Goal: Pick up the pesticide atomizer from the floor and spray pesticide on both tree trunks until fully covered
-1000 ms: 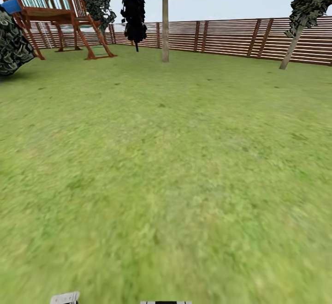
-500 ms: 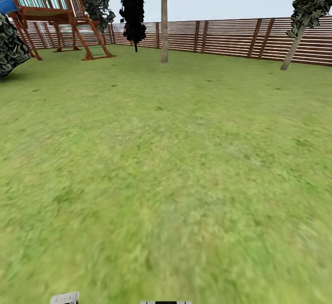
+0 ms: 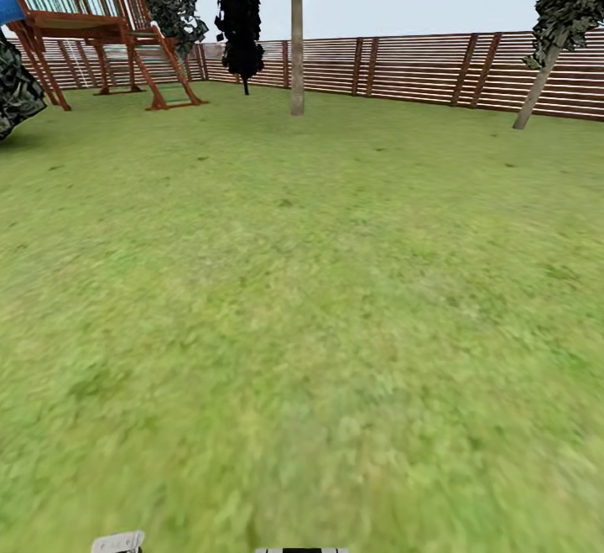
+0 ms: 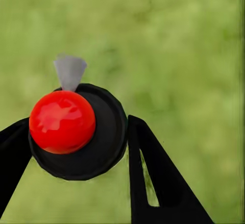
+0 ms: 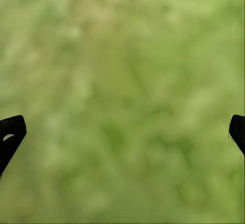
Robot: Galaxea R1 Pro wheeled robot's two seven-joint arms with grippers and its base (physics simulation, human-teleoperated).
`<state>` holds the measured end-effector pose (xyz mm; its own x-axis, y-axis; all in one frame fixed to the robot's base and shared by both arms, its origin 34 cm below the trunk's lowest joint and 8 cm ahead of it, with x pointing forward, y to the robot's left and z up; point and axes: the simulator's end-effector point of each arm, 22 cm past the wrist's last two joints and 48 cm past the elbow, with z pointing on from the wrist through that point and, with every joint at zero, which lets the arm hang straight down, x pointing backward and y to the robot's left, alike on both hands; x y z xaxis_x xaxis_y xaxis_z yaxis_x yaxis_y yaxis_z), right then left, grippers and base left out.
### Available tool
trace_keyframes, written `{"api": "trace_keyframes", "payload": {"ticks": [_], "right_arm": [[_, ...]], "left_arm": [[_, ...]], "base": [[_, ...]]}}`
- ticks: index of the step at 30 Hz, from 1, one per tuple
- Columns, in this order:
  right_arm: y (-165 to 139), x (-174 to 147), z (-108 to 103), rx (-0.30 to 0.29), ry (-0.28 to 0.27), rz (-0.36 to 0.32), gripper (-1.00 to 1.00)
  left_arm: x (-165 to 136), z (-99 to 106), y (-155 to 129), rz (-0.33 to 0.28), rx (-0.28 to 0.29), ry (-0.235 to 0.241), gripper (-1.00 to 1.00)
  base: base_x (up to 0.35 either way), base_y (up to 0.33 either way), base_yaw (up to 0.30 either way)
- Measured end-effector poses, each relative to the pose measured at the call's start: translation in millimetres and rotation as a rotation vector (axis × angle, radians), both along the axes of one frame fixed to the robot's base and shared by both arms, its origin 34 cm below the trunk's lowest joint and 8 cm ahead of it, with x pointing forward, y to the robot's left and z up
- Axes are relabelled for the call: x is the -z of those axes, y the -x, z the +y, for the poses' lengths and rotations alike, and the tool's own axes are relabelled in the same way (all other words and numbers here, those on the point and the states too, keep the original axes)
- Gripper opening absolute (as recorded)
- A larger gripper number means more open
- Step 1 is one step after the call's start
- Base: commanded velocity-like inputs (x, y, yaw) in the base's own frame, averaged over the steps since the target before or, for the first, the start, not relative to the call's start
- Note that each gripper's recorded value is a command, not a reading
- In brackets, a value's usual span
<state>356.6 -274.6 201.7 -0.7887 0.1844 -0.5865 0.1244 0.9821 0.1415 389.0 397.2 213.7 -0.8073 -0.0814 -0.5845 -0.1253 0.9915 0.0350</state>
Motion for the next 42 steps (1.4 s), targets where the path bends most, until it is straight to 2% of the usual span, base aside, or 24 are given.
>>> {"api": "trace_keyframes", "payload": {"ticks": [42], "right_arm": [[0.0, 0.0, 0.1, 0.000, 0.000, 0.000, 1.00]], "left_arm": [[-0.7, 1.8, -0.4, -0.002, 0.000, -0.003, -1.00]], "base": [[0.337, -0.041, 0.000]]}}
